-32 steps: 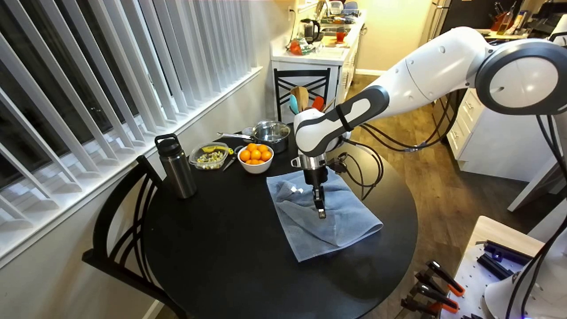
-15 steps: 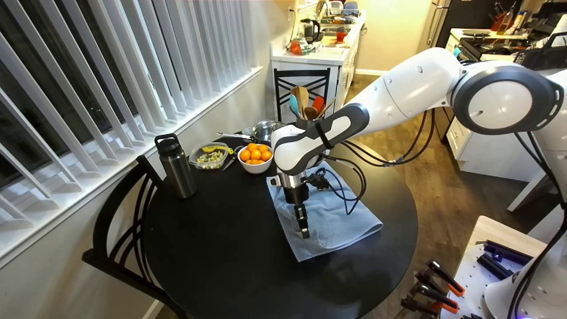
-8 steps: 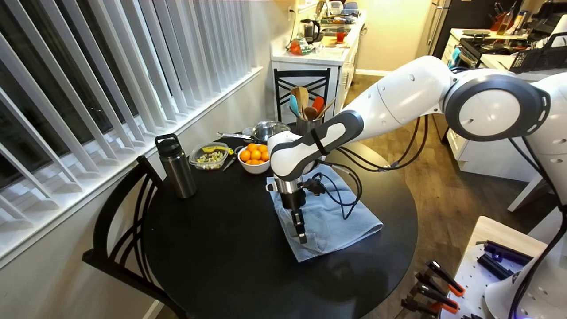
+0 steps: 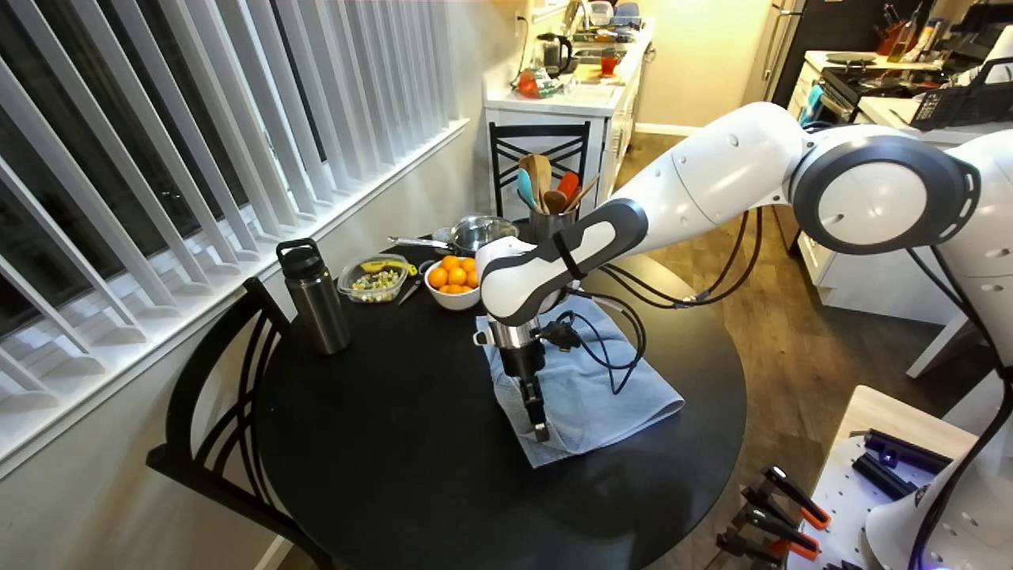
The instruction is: Fold the towel's length in half
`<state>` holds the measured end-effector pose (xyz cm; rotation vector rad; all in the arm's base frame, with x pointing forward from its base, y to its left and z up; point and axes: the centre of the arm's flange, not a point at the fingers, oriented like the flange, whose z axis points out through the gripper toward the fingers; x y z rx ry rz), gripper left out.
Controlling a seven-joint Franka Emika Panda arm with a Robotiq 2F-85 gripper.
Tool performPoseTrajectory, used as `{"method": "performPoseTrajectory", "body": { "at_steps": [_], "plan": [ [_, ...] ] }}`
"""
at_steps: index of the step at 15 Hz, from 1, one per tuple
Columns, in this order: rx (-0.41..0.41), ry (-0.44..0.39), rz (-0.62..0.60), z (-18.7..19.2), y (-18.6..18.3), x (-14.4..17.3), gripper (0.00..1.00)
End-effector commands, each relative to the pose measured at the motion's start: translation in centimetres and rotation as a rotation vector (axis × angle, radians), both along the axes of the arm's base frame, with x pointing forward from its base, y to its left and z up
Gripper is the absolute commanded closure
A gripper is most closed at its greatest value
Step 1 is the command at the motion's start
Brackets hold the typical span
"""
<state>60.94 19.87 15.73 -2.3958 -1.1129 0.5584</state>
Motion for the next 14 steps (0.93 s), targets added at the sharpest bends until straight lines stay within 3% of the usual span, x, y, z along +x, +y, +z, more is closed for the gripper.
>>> {"method": "performPoseTrajectory", "body": {
  "at_steps": [1,6,9,14],
  "plan": [
    [0.053,0.060,0.019,0.6,0.3,-0.2,0.34],
    [0.123,0.117,0.039,1.5,0.3,-0.7,0.03],
    [0.094,0.076,-0.002,2.3,-0.2,-0.4,0.00],
    [0.047,-0.071,-0.131,4.2,-3.0,1.5,0.00]
  ]
}}
